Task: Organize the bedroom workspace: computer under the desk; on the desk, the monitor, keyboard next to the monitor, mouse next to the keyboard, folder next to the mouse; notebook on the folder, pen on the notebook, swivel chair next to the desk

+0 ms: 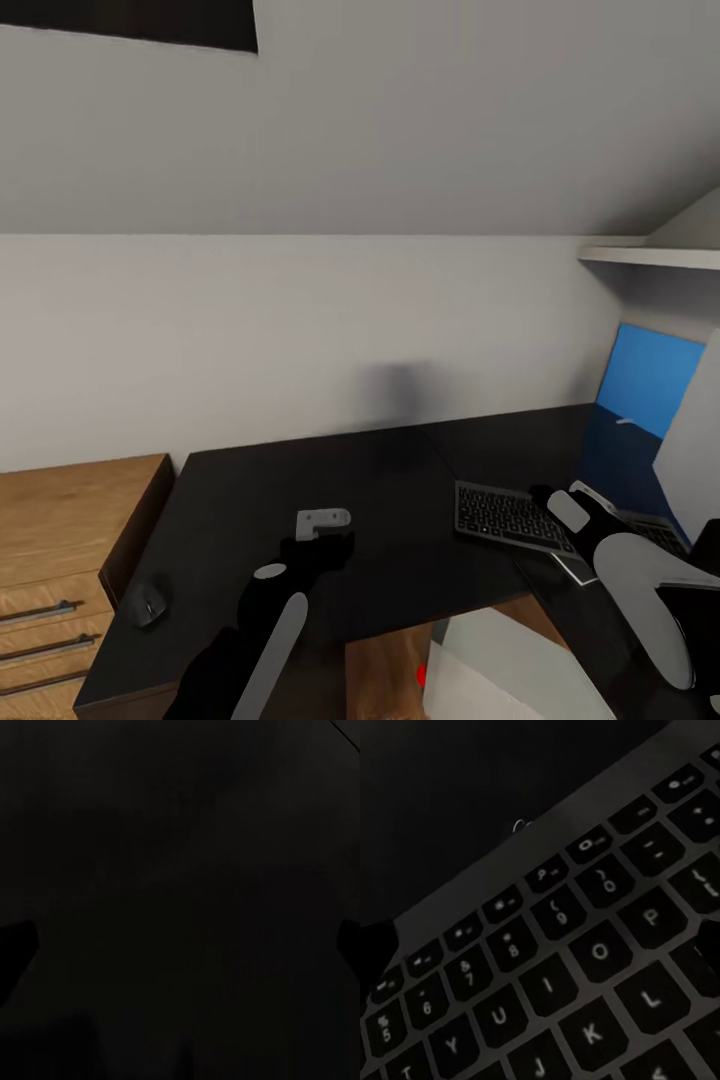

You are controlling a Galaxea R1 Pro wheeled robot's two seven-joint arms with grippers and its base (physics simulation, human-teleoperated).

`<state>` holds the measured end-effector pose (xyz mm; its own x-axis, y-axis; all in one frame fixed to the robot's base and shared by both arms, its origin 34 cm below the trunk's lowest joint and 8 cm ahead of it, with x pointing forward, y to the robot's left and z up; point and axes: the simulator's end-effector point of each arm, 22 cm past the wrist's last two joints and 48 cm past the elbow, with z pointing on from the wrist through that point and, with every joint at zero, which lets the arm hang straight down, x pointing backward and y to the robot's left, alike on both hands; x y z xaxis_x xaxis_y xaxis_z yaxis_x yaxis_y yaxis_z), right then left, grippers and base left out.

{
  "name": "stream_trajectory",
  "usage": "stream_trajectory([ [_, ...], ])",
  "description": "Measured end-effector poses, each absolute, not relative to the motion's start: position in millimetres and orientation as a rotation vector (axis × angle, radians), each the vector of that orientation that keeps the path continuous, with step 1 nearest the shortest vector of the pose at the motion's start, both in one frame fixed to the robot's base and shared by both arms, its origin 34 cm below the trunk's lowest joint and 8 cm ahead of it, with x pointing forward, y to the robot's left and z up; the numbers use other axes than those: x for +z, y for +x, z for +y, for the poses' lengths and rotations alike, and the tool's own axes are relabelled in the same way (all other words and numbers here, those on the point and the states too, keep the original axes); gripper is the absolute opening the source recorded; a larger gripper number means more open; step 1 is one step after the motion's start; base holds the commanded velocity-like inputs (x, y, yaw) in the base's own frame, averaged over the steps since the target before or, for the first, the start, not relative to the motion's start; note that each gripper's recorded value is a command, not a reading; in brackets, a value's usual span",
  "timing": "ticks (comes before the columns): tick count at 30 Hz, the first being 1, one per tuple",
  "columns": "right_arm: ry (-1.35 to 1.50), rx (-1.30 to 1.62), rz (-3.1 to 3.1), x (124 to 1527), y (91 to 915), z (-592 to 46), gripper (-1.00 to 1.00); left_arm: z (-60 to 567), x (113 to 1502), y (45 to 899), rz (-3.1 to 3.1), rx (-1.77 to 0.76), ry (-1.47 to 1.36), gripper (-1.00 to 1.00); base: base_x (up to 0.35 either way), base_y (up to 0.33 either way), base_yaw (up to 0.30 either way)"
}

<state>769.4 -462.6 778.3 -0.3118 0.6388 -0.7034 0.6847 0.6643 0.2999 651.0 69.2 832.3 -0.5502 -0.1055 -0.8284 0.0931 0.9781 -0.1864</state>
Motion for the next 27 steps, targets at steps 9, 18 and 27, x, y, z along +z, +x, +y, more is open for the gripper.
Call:
stream_trajectory([
  [9,1.014,-0.082,2.041,771.3,769.8,-463.4,1.00,69.1,825.5,651.3,2.151,-0.257,-0.011,1.00,0.000,0.000,0.000],
  [18,1.004,-0.085,2.037,770.9,774.8,-463.7,1.00,67.2,818.3,650.8,2.170,-0.285,-0.028,1.00,0.000,0.000,0.000],
  [27,0.990,-0.093,2.034,770.4,779.5,-464.5,1.00,72.4,812.3,652.9,2.181,-0.284,-0.048,1.00,0.000,0.000,0.000],
])
